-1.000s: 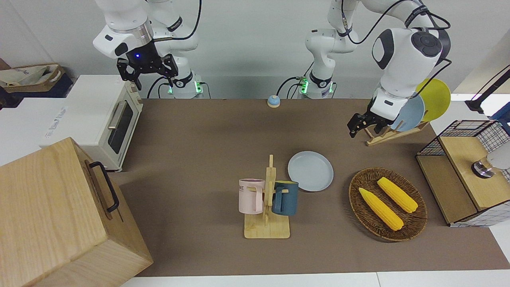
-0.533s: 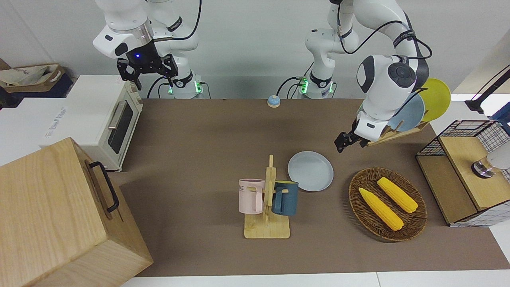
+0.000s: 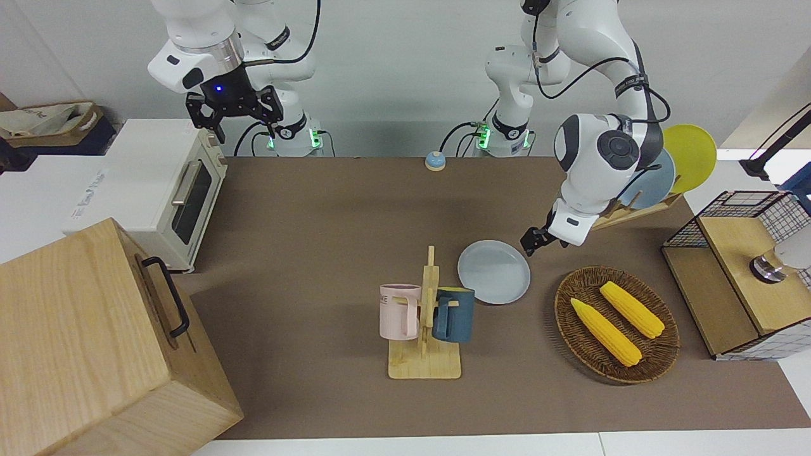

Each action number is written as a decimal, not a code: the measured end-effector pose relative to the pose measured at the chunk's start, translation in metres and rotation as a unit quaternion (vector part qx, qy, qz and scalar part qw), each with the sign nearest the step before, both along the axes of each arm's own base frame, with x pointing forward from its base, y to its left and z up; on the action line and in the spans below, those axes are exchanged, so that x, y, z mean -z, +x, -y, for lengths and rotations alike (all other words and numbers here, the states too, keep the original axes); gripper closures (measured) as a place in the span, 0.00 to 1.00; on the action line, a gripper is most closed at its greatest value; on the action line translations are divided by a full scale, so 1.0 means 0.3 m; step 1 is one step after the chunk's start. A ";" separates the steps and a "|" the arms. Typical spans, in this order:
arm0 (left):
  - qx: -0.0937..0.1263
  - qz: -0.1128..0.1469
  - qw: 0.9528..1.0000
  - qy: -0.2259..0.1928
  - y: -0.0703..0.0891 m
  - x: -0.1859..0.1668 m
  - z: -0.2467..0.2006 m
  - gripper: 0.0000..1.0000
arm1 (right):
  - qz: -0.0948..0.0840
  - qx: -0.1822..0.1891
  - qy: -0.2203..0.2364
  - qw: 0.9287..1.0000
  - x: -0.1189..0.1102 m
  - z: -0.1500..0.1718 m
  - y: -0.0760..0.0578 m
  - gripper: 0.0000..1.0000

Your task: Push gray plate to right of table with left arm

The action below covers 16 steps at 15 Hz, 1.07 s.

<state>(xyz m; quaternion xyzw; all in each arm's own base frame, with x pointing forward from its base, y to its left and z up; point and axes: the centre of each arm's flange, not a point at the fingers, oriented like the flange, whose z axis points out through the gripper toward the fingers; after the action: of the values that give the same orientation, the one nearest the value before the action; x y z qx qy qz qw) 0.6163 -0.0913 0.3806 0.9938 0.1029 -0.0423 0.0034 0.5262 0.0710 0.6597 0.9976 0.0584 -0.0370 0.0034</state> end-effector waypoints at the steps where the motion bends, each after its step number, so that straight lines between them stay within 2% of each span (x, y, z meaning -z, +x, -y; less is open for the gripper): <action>1: 0.000 -0.002 1.000 0.000 0.002 0.036 0.000 0.00 | 0.000 0.000 0.000 1.000 0.000 0.000 0.000 0.01; 6: 0.004 -0.002 1.000 0.001 -0.013 0.205 0.020 0.00 | 0.000 0.000 0.000 1.000 0.000 0.000 0.000 0.01; 10: 0.006 -0.007 1.000 0.002 -0.018 0.244 0.028 0.02 | 0.000 0.000 0.000 1.000 0.000 0.000 0.000 0.01; 11: 0.007 -0.006 1.000 0.002 -0.018 0.242 0.030 0.07 | 0.000 0.000 0.000 1.000 0.000 0.000 0.000 0.01; 14: 0.007 -0.006 1.000 0.002 -0.019 0.241 0.036 0.39 | 0.000 0.000 0.000 1.000 0.000 0.000 0.000 0.01; 16: 0.009 -0.006 1.000 0.002 -0.020 0.241 0.044 0.42 | 0.000 0.000 0.000 1.000 0.000 0.000 0.000 0.01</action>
<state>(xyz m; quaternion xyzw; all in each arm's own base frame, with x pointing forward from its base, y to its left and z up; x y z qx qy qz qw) 0.6103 -0.1044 0.3082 0.9944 0.0940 -0.0481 0.0000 0.5262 0.0710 0.6597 0.9976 0.0584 -0.0370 0.0034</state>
